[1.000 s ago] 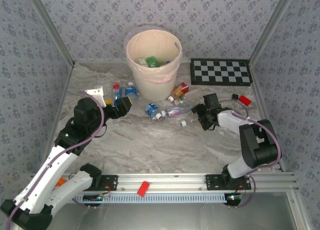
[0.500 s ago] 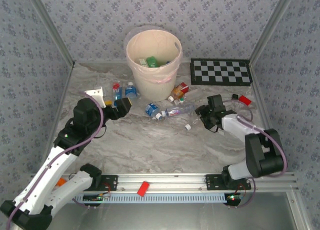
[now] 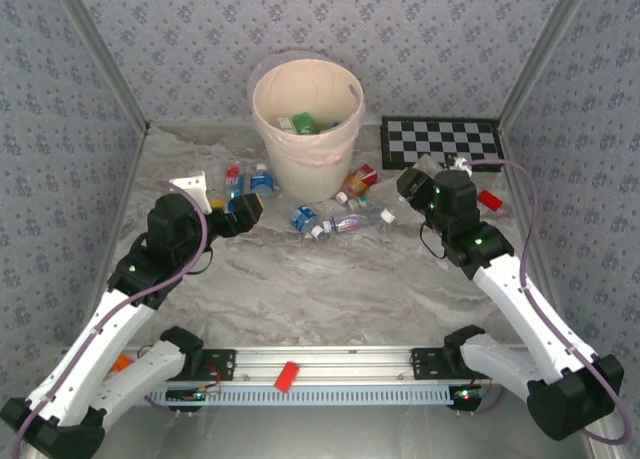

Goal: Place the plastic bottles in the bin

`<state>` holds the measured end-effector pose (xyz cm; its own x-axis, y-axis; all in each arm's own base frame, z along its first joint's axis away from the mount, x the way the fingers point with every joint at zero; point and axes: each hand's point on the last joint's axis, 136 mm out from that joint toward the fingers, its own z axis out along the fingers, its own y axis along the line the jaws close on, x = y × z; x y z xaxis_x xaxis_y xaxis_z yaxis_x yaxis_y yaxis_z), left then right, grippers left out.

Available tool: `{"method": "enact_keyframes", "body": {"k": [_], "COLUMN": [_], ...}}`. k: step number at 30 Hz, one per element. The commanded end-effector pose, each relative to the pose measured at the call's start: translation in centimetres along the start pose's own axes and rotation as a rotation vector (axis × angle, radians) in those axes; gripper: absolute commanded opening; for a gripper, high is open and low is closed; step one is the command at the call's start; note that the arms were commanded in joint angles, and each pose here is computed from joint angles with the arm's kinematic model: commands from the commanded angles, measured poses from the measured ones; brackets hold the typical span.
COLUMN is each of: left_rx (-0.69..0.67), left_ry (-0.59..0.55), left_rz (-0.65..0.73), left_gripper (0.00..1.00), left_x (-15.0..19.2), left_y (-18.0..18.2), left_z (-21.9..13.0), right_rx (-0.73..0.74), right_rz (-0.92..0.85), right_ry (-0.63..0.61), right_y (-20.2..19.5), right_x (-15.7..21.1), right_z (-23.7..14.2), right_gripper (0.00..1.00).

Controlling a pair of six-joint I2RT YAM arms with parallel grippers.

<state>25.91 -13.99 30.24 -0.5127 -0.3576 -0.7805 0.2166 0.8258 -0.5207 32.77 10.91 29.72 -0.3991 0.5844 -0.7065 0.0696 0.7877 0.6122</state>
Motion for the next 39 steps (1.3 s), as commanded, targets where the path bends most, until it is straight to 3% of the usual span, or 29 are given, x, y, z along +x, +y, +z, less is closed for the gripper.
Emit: {"method": "enact_keyframes", "body": {"k": [1, 10, 17, 27, 39], "left_rx": [0.006, -0.001, -0.007, -0.022, -0.038], "left_ry": [-0.035, -0.034, -0.046, -0.051, -0.062], "left_rz": [-0.013, -0.029, -0.033, -0.048, -0.046], "left_gripper": [1.00, 1.00, 1.00, 1.00, 1.00], "left_x": [-1.3, -0.9, -0.5, 0.8, 1.3], "left_y": [-0.6, -0.1, 0.4, 1.6, 2.4], "left_z": [-1.0, -2.5, -4.3, -5.9, -7.1], "right_rx": [-0.070, -0.276, -0.295, -0.196, -0.149], "right_rz": [-0.166, -0.346, -0.396, -0.535, -0.640], "right_ry": [-0.129, -0.239, -0.303, -0.376, -0.337], "right_y": [4.1, 16.8, 21.9, 25.7, 26.9], "right_x": [-3.8, -7.3, -8.4, -9.2, -7.2], "right_z": [-1.1, -0.5, 3.7, 11.1, 18.3], "right_gripper": [0.56, 0.58, 0.58, 0.59, 0.59]}}
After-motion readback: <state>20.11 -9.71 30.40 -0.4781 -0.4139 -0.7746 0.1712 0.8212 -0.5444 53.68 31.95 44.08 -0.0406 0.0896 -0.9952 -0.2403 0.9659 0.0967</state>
